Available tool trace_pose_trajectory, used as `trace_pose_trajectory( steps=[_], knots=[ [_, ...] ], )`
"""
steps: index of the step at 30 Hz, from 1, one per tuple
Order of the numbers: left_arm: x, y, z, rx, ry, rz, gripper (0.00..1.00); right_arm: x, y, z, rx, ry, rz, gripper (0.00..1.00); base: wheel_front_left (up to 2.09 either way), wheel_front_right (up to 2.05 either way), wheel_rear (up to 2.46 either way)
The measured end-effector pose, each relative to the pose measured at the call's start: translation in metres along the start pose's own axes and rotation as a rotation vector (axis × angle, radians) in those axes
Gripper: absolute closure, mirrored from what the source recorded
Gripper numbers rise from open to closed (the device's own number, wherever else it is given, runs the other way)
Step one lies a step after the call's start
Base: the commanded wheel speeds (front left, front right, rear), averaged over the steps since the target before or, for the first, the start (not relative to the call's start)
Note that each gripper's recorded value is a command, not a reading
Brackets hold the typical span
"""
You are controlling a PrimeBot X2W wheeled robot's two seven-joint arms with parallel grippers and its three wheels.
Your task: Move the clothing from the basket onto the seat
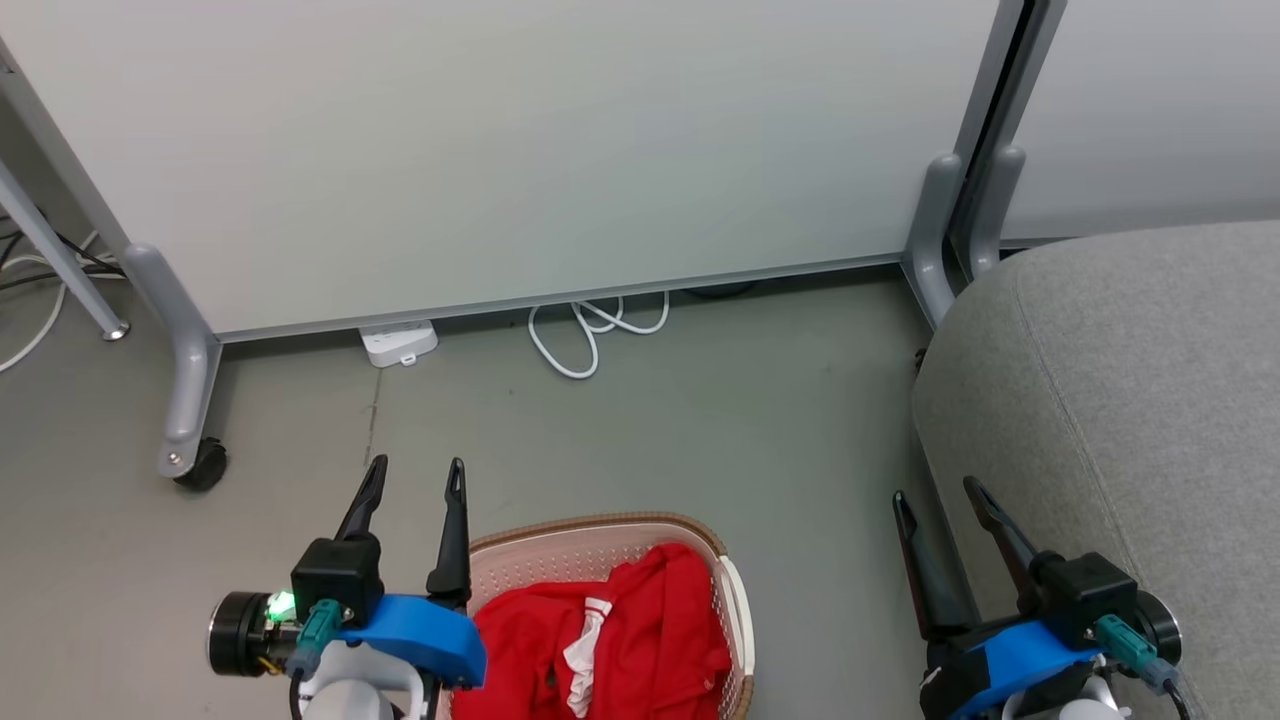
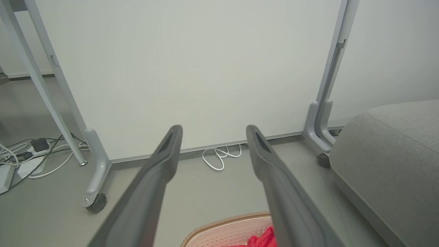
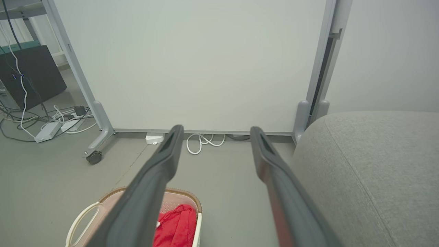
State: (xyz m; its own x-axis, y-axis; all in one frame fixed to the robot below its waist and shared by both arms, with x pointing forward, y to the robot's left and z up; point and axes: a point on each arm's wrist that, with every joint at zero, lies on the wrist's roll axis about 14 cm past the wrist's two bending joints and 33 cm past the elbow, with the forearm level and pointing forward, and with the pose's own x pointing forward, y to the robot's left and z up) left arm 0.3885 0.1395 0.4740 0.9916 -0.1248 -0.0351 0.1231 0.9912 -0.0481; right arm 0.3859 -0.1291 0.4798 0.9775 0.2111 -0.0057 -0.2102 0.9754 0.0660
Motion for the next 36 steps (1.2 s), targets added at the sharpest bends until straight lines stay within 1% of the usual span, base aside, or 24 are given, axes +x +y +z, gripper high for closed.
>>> trace_pose_trajectory(
  steps=[6,14,24,31,36],
  knots=[
    [0.020,-0.010,-0.009,0.025,0.034,-0.062,0.00,0.007,-0.009,0.000,0.000,-0.001,-0.021,0.00,0.00,0.00,0.00],
    [0.055,-0.026,-0.040,0.068,0.129,-0.161,0.00,0.024,-0.027,0.002,-0.006,-0.012,-0.059,0.00,0.00,0.00,0.00],
    [0.085,-0.048,-0.121,0.139,0.346,-0.317,0.00,0.053,-0.051,-0.013,-0.012,0.009,-0.099,0.00,0.00,0.00,0.00],
    [0.096,-0.059,-0.179,0.163,0.483,-0.397,0.00,0.074,-0.065,-0.032,-0.021,0.039,-0.112,0.00,0.00,0.00,0.00],
    [0.093,-0.065,-0.225,0.180,0.595,-0.451,0.00,0.089,-0.072,-0.047,-0.033,0.057,-0.110,0.00,0.00,0.00,0.00]
  ],
)
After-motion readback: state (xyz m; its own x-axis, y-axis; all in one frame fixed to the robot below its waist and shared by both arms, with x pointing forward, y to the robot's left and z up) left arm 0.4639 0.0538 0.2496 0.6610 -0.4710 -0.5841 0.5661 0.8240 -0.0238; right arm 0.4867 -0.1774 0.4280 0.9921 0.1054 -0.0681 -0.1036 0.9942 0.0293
